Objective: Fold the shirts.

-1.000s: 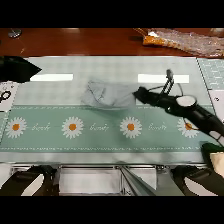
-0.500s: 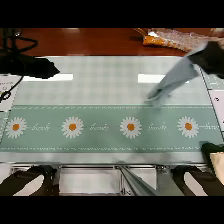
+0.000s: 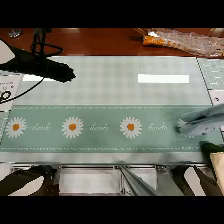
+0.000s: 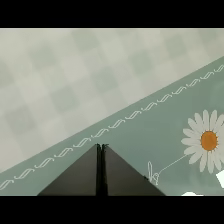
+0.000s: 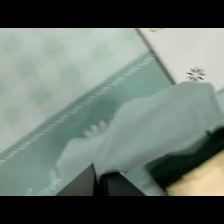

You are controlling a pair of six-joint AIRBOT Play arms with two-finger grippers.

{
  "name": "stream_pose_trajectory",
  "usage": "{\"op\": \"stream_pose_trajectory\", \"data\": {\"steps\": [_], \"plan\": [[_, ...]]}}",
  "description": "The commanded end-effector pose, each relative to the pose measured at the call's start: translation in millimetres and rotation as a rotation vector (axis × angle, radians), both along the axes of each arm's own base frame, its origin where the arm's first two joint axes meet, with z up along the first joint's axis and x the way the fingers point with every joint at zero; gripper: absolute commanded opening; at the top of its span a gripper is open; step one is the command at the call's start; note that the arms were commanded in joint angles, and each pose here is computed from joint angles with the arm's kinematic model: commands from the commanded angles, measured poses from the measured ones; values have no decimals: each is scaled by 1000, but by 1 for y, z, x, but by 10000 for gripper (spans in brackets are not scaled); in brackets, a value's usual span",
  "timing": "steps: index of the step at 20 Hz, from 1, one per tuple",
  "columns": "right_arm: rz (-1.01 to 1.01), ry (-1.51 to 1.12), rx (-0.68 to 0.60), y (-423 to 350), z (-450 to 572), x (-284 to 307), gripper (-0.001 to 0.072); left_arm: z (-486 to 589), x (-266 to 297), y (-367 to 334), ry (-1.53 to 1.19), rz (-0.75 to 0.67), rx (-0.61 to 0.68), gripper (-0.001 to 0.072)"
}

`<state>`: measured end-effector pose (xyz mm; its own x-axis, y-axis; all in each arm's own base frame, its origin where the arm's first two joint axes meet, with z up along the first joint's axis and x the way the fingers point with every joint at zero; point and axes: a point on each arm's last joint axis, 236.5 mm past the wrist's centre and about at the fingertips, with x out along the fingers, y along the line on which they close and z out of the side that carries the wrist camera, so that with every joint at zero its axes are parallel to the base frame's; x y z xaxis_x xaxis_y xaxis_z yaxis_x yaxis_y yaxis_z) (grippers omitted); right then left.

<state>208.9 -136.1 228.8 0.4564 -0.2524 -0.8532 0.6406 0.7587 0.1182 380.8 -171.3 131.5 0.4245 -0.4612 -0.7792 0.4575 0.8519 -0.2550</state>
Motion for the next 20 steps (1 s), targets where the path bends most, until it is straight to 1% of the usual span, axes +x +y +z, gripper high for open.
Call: {"op": "stream_pose_trajectory", "data": {"steps": [1, 3, 7, 10, 13, 16, 20], "plan": [[-201, 311, -144, -48, -5, -94, 13, 3, 7, -2, -36, -6, -1, 18], [-289, 357, -209, -62, 4, -116, 14, 3, 9, -2, -47, -4, -2, 18], [-344, 399, -247, -70, 9, -131, 13, 5, 13, -2, -82, -31, 18, 18], [-367, 412, -272, -72, 14, -140, 14, 17, 34, 7, -163, 26, 2, 19], [-481, 464, -354, -81, 31, -173, 14, 20, 45, 28, -179, 82, 2, 18], [-575, 478, -343, -81, 33, -197, 14, 20, 52, 50, -179, 132, 6, 18], [-620, 490, -324, -78, 33, -213, 15, 21, 61, 87, -184, 217, 13, 18]]}}
